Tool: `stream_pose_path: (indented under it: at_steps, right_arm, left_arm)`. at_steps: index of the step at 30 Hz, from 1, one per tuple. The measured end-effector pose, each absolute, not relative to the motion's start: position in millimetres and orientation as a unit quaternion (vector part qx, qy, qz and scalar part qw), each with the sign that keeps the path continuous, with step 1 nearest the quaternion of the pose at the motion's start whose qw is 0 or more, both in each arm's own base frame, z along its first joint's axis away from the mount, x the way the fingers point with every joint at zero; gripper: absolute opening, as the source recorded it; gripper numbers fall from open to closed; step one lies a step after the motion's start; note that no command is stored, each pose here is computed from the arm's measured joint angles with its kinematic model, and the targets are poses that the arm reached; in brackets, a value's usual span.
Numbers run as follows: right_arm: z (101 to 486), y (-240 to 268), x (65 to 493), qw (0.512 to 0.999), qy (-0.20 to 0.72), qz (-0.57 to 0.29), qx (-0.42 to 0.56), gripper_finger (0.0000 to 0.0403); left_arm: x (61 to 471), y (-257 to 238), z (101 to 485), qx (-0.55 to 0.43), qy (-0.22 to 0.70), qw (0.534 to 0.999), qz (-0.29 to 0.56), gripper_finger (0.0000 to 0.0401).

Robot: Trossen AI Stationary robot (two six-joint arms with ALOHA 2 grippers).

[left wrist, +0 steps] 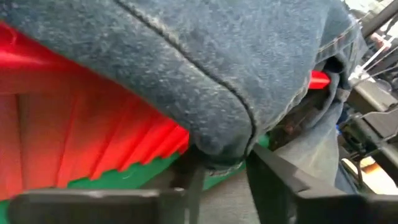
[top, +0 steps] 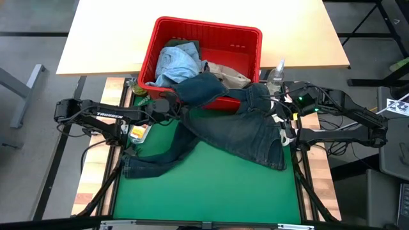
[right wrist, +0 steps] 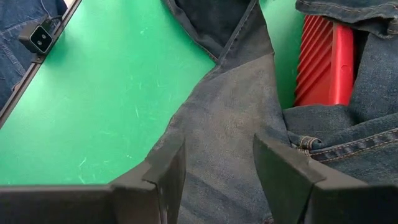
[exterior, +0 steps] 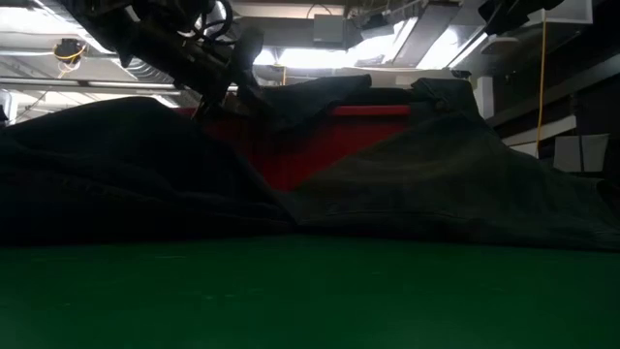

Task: Fold laundry
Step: Fold the dark blue jeans

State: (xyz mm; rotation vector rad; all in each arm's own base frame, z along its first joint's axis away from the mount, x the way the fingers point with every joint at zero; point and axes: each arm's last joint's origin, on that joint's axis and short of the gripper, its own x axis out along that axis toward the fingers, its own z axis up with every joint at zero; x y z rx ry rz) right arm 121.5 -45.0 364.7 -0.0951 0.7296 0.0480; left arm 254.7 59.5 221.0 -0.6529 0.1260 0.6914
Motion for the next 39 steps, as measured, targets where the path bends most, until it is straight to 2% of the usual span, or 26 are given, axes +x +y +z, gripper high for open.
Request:
stream_pose_path:
  at_steps: [4, 6, 15, 19, 23, 29, 39]
  right_arm:
    - [364.7, -45.0, 121.5, 0.933, 0.357, 0.024, -0.047, 0.0186]
    - [364.6, -45.0, 121.6, 0.933, 0.357, 0.024, -0.047, 0.0186]
    - [365.0, -43.7, 121.7, 0.935, 0.349, 0.044, -0.039, 0.0186]
    - [363.7, -44.5, 124.6, 0.933, 0.354, 0.046, -0.038, 0.0186]
    - [354.8, -40.6, 137.6, 0.928, 0.362, 0.074, -0.046, 0.0186]
    - [317.8, -28.5, 165.0, 0.908, 0.393, 0.132, -0.06, 0.0186]
    - [272.4, -25.2, 195.2, 0.857, 0.496, 0.096, -0.098, 0.0186]
  left_arm:
    - [255.0, 59.0, 221.5, -0.315, 0.058, 0.888, 0.331, 0.0028]
    - [255.2, 58.3, 221.7, -0.315, 0.058, 0.888, 0.329, 0.001]
    - [256.3, 42.9, 250.0, -0.327, -0.022, 0.915, 0.235, 0.0003]
    - [246.4, 38.0, 270.5, -0.302, -0.06, 0.923, 0.231, 0.0002]
    - [232.3, 36.5, 299.5, -0.256, -0.108, 0.93, 0.241, 0.0002]
    - [202.1, 37.0, 349.6, -0.169, -0.188, 0.925, 0.285, 0.0001]
    - [141.2, 37.6, 419.9, -0.051, -0.268, 0.877, 0.395, 0.0]
